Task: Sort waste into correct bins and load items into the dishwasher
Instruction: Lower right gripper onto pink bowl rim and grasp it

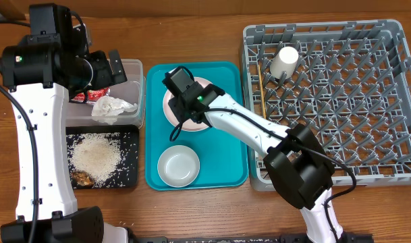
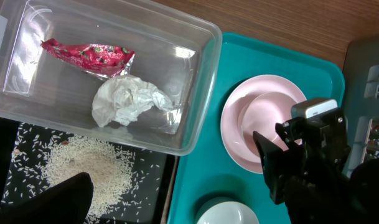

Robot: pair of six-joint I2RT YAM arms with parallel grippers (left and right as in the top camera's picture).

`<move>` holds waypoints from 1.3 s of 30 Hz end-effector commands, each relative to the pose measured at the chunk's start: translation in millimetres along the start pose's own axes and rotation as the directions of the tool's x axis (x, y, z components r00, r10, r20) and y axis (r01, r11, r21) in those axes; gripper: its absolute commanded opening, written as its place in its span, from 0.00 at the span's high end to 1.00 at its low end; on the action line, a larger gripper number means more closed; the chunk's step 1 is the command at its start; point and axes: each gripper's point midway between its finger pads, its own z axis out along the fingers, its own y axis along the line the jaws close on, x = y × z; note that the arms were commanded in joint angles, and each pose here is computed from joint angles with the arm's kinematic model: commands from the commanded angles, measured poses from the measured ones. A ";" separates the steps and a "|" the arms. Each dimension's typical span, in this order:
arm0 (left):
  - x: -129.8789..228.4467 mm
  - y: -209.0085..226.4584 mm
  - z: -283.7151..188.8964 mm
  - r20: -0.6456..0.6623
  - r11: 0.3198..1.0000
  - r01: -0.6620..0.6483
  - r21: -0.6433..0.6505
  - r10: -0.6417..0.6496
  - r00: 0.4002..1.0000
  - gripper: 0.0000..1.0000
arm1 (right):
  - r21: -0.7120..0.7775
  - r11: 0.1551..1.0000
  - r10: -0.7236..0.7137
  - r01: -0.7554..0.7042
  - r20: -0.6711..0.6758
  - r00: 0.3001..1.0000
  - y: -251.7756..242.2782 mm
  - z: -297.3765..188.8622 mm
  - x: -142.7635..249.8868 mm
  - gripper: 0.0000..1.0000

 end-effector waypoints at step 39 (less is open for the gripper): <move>-0.4 0.6 2.5 -0.004 1.000 0.012 -0.007 -0.012 1.000 0.00 | -0.100 0.995 -0.012 0.003 -0.087 0.996 15.1 16.4 36.3 0.57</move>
